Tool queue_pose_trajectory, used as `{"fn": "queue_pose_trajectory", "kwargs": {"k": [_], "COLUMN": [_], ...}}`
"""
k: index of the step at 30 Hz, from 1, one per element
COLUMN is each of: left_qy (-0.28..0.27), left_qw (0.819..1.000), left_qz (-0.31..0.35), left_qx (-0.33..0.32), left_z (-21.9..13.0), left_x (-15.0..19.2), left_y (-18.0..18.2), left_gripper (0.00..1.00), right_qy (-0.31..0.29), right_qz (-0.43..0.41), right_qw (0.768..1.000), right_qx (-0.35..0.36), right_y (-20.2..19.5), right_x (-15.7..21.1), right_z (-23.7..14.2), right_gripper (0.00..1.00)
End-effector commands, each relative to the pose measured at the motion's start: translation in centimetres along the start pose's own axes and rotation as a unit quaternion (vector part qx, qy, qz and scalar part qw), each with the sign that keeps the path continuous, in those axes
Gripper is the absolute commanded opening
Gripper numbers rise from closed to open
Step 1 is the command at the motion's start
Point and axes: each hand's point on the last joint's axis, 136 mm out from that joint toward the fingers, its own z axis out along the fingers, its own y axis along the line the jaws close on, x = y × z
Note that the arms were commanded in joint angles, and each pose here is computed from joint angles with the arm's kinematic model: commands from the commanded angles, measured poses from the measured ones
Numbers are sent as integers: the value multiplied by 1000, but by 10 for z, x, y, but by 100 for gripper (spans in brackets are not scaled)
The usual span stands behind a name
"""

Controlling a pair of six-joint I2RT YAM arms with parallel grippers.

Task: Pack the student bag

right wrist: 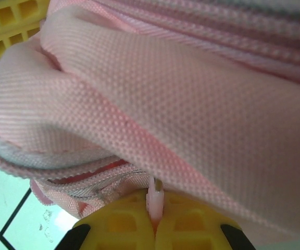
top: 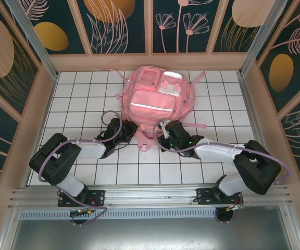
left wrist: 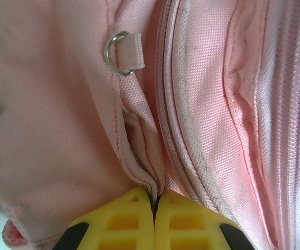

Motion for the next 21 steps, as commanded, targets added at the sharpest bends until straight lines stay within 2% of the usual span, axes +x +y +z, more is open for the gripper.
{"fn": "queue_pose_trajectory", "kwargs": {"k": [1,4,6,9,11,13,15,21], "left_qy": [54,42,31,22,24,29,36,73], "left_qw": [996,997,996,991,987,982,976,964], "left_qz": [33,58,85,129,159,186,211,250], "left_qx": [57,35,25,5,-8,-19,-35,-57], "left_z": [-8,-12,-18,-28,-34,-40,-47,-63], "left_x": [27,22,18,14,13,13,14,30], "left_y": [-37,-31,-31,-30,-30,-32,-31,-21], "left_gripper": [0,0,10,33,44,52,55,56], "right_qy": [-31,-37,-37,-26,-23,-33,-39,-79], "right_qz": [-22,-23,-14,-10,-13,-5,14,98], "right_qw": [997,998,997,991,985,978,981,985], "right_qx": [-73,-52,-68,-133,-172,-205,-190,-115], "right_y": [44,34,36,55,67,75,65,13], "right_x": [-25,-22,-19,-11,-7,-9,-11,-31], "right_z": [-10,-19,-28,-38,-45,-54,-57,-80], "right_gripper": [4,15,24,31,33,42,46,46]}}
